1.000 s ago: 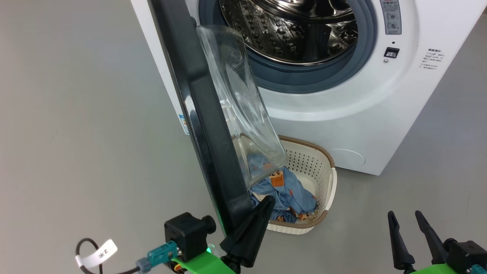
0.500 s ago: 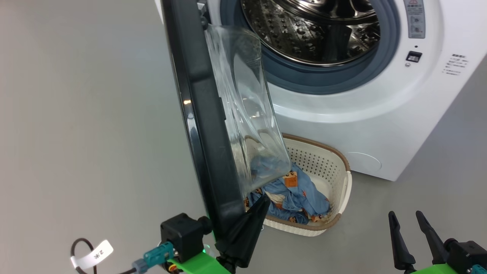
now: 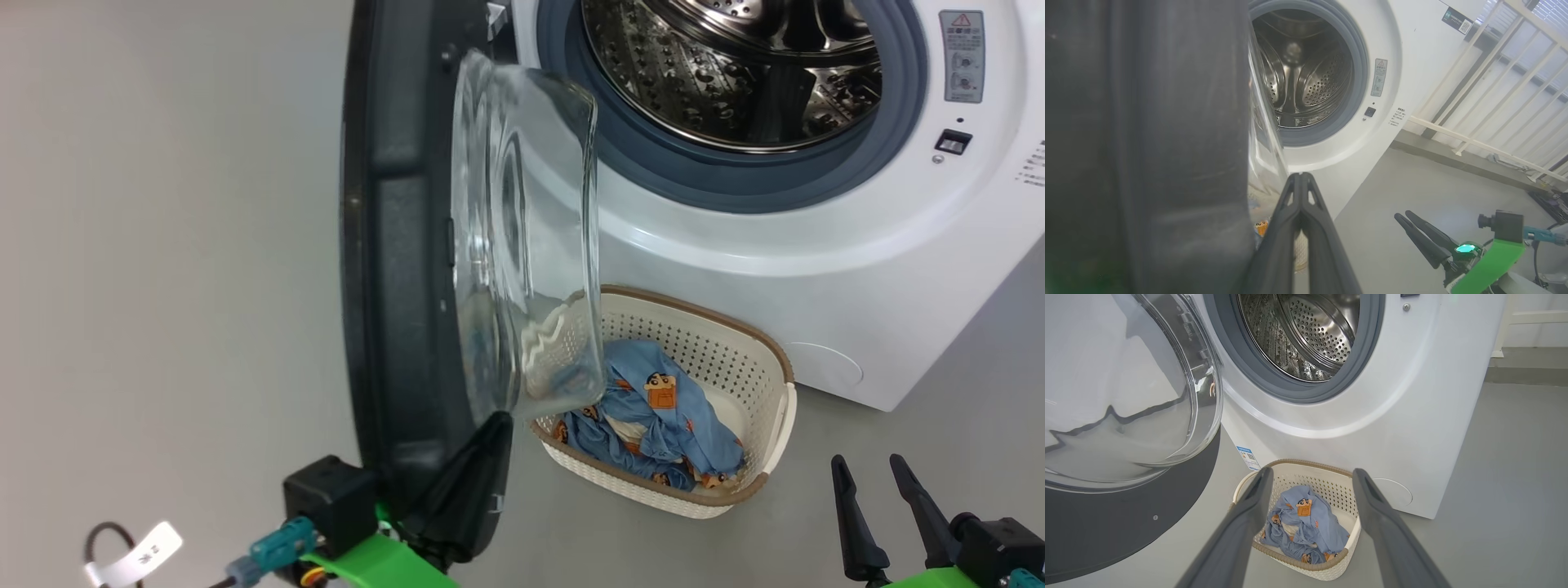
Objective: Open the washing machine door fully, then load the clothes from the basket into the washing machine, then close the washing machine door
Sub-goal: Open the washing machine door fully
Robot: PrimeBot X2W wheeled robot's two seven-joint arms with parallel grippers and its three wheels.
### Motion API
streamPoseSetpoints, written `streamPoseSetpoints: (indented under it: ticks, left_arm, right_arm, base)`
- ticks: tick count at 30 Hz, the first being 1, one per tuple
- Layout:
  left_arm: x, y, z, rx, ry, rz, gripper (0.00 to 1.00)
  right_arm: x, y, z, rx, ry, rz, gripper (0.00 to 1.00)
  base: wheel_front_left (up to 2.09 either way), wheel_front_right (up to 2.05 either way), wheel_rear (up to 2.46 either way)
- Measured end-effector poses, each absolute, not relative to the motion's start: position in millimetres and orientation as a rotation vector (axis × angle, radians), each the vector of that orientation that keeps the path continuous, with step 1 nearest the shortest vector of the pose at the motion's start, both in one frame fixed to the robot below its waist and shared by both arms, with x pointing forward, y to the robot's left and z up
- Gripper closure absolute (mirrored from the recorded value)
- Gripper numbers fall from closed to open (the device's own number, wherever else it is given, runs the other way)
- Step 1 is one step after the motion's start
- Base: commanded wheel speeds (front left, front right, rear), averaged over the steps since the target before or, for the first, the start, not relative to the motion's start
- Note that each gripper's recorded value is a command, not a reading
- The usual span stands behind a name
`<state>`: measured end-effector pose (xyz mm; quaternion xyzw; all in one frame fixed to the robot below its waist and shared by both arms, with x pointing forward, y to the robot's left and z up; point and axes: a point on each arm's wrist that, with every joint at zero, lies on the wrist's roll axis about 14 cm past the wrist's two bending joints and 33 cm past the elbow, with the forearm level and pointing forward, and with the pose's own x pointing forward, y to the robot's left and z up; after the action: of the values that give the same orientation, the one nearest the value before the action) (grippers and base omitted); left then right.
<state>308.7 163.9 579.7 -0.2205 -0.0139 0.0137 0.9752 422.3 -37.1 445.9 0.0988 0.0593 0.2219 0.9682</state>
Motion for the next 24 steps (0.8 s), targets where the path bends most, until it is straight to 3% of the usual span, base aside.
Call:
streamPoseSetpoints:
  ticks: [24]
  left_arm:
    - [270.0, 301.7, 541.6, -0.415, -0.056, 0.508, 1.00]
  right_arm:
    - [425.1, -29.3, 447.7, 0.181, 0.114, 0.484, 0.00]
  base:
    - [0.00, 0.00, 0.00]
